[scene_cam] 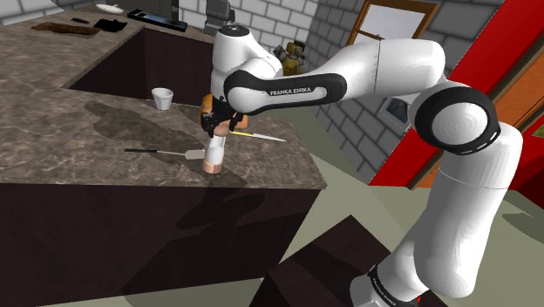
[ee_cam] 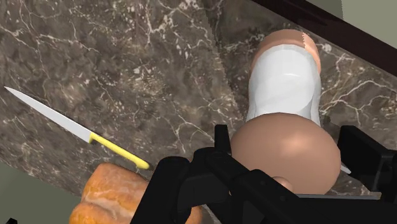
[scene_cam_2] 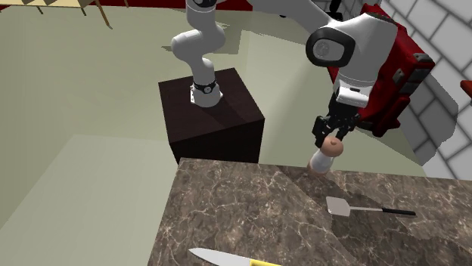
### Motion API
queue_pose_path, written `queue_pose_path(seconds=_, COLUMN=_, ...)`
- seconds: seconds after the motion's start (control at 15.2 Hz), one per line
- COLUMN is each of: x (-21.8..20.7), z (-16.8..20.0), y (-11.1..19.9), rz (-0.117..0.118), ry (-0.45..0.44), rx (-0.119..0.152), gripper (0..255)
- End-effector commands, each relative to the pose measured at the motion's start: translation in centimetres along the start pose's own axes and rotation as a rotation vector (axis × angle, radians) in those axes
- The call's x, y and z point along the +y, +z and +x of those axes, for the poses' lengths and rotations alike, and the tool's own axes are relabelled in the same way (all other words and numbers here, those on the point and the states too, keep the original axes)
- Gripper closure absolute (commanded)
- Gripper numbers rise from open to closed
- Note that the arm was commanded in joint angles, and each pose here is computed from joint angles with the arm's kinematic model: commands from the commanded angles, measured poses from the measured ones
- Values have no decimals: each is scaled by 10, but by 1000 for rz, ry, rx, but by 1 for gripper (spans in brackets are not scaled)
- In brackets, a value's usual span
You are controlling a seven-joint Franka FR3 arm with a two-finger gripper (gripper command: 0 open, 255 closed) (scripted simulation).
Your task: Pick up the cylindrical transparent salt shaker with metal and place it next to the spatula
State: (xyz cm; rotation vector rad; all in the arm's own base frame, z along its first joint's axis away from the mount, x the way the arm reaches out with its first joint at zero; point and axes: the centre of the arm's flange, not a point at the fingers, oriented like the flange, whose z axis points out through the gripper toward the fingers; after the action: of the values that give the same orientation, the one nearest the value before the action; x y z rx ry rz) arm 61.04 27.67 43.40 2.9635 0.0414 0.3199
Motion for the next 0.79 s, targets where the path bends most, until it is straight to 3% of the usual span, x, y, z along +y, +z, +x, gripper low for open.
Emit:
queue_pose_path(seconds=0.0, x=-1, z=-2, y=10, rz=0, ry=0, rx=1, gripper=255)
queue_pose_path(seconds=0.26, x=-4, z=-6, y=28, rz=0, ry=0, rx=1, gripper=255)
queue_pose_path(seconds=0.73, x=-4, z=-6, y=28, rz=0, ry=0, rx=1, gripper=255)
